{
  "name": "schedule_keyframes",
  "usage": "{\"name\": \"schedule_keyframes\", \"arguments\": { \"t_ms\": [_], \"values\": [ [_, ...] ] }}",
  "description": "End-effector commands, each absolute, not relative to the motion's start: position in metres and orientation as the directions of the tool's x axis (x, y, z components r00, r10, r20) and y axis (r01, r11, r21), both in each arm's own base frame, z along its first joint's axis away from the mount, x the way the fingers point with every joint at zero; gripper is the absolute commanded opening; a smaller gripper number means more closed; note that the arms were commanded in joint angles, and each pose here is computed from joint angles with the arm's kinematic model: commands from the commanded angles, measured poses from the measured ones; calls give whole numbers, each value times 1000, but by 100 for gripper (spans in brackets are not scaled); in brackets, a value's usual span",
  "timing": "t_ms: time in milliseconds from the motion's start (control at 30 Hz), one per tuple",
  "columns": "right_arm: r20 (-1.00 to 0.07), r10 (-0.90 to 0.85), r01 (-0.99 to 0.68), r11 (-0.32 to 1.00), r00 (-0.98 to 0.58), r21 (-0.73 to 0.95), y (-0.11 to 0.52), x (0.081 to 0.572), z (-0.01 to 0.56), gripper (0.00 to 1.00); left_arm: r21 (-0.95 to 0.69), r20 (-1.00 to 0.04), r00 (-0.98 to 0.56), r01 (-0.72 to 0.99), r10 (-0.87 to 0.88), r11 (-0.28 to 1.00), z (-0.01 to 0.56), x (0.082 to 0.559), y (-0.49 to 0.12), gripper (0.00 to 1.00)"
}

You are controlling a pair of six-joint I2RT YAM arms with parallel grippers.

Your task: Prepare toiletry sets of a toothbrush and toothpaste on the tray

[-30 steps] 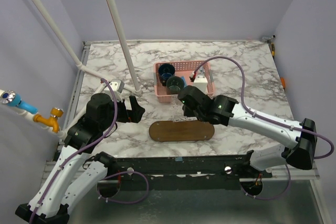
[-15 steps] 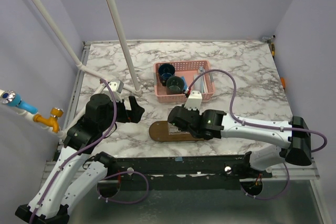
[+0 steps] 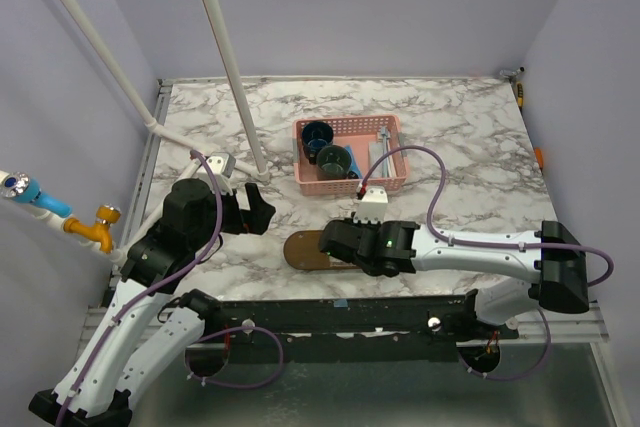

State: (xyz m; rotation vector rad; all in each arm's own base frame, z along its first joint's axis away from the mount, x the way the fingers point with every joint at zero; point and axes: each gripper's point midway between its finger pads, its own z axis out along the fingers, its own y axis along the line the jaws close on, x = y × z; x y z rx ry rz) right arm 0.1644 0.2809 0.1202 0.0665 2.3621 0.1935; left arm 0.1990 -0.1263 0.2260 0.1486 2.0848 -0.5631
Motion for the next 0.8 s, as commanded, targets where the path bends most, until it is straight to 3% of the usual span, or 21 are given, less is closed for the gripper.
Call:
{"name": "schedule_keyframes", "arguments": {
  "t_ms": [0,767],
  "values": [
    [-726,142,20,985,-673,174,280,172,124,0,-321,-828,-550,310,-107,895,223,199,-124,99],
    [-711,107,-61,977,-695,206,286,165,116,0,-316,-824,-557,304,-102,899,221,201,-124,99]
  ]
}}
